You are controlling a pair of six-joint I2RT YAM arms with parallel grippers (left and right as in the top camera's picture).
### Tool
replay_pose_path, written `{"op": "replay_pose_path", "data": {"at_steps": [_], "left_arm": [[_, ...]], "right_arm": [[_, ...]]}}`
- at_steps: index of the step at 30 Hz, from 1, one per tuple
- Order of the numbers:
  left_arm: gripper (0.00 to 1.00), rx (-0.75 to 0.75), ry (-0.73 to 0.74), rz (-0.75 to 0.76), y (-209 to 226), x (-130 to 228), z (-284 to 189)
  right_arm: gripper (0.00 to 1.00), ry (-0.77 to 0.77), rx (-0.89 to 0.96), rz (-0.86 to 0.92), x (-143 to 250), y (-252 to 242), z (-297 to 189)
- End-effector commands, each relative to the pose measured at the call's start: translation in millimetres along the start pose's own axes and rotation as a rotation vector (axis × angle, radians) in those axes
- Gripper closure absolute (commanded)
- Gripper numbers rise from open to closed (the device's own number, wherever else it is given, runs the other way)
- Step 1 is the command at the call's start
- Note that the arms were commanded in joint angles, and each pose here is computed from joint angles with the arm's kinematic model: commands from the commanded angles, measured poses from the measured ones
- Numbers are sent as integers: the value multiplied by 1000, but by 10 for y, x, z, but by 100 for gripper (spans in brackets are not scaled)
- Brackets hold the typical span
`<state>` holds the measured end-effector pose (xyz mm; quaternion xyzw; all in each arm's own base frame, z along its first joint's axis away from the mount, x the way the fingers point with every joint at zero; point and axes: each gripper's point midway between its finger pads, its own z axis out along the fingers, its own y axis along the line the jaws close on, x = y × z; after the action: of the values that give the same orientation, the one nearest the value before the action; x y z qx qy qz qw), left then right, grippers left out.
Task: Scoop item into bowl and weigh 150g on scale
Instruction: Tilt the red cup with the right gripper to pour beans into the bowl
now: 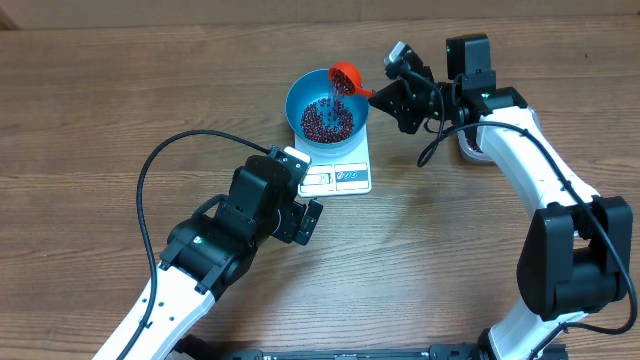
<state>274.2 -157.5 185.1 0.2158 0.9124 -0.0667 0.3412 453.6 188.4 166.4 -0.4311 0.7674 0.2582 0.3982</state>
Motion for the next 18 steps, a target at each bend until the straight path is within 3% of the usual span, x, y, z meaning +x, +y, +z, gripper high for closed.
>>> {"op": "replay_pose_path", "data": {"at_steps": [1, 18], "left_arm": [[0, 10, 0, 15, -9, -6, 9], [1, 10, 0, 15, -9, -6, 9]], "right_arm": [[96, 4, 5, -174, 17, -17, 14], [96, -10, 19, -433, -30, -48, 14]]}}
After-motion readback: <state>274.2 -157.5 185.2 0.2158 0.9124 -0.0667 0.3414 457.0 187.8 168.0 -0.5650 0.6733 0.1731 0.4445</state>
